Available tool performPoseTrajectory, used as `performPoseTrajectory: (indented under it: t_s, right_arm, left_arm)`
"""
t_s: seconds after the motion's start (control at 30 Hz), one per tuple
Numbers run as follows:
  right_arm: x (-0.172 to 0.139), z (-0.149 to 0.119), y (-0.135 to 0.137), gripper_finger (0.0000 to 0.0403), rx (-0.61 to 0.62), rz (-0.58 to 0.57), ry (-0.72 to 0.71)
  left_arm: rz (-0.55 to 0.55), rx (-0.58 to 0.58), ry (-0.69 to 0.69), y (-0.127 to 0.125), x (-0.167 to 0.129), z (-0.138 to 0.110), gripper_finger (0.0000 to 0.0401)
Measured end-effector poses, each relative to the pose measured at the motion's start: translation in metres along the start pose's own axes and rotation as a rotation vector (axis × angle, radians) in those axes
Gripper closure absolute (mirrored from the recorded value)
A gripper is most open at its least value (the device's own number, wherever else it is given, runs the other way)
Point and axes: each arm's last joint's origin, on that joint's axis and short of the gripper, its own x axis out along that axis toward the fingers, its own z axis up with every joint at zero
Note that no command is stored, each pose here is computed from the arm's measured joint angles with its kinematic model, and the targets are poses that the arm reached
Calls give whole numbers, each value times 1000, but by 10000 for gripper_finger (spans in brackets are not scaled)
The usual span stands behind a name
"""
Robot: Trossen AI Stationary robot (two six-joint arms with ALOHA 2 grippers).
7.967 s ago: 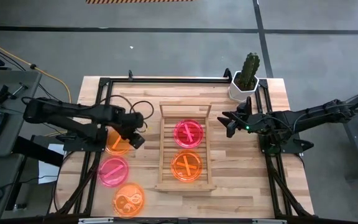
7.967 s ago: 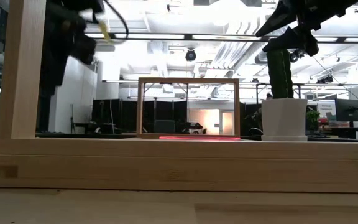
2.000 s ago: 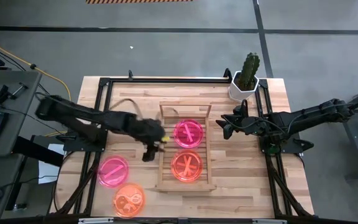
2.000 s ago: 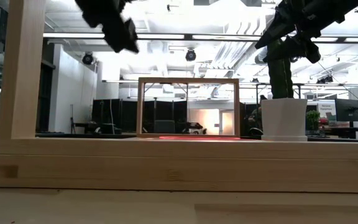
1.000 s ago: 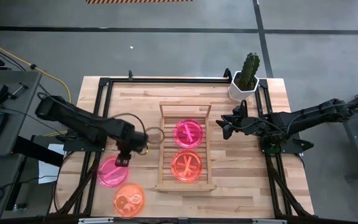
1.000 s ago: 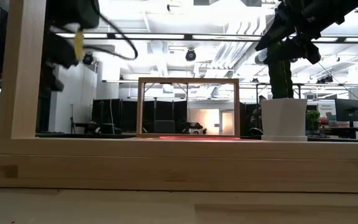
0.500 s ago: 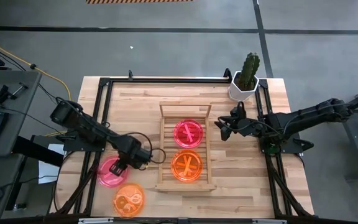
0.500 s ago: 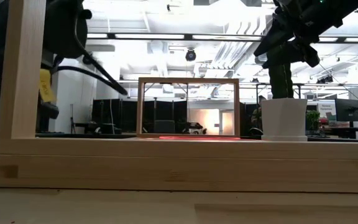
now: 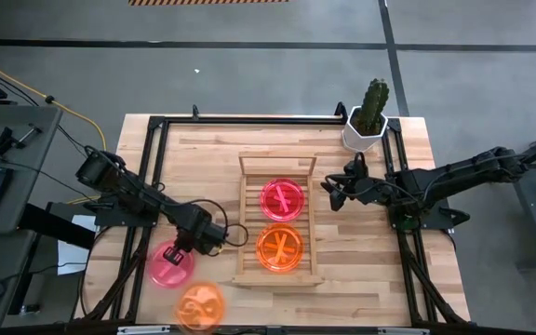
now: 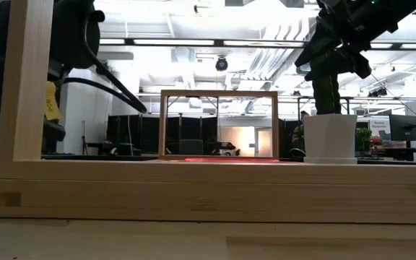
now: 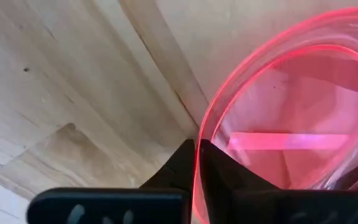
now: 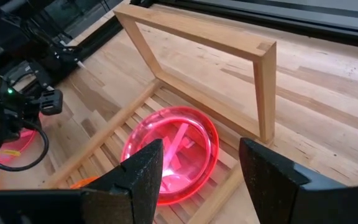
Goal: Place and stack plates onto a shelf
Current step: Stack the pink plate on top of the pink plate on the shelf
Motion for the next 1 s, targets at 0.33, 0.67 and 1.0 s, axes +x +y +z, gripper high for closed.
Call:
performPoseTrajectory:
  t_s: [0.33, 0.67, 1.0]
  right_arm:
    - [0, 0, 0, 208, 0, 0, 0]
    - [0, 0, 0, 208, 7, 0, 0]
    - [0, 0, 0, 208, 19, 0, 0]
  left_arm:
    - [29, -85, -75, 4, -24, -12, 400]
    - [146, -326, -269, 15, -75, -54, 401]
    - [216, -690, -584, 12, -119, -97, 401]
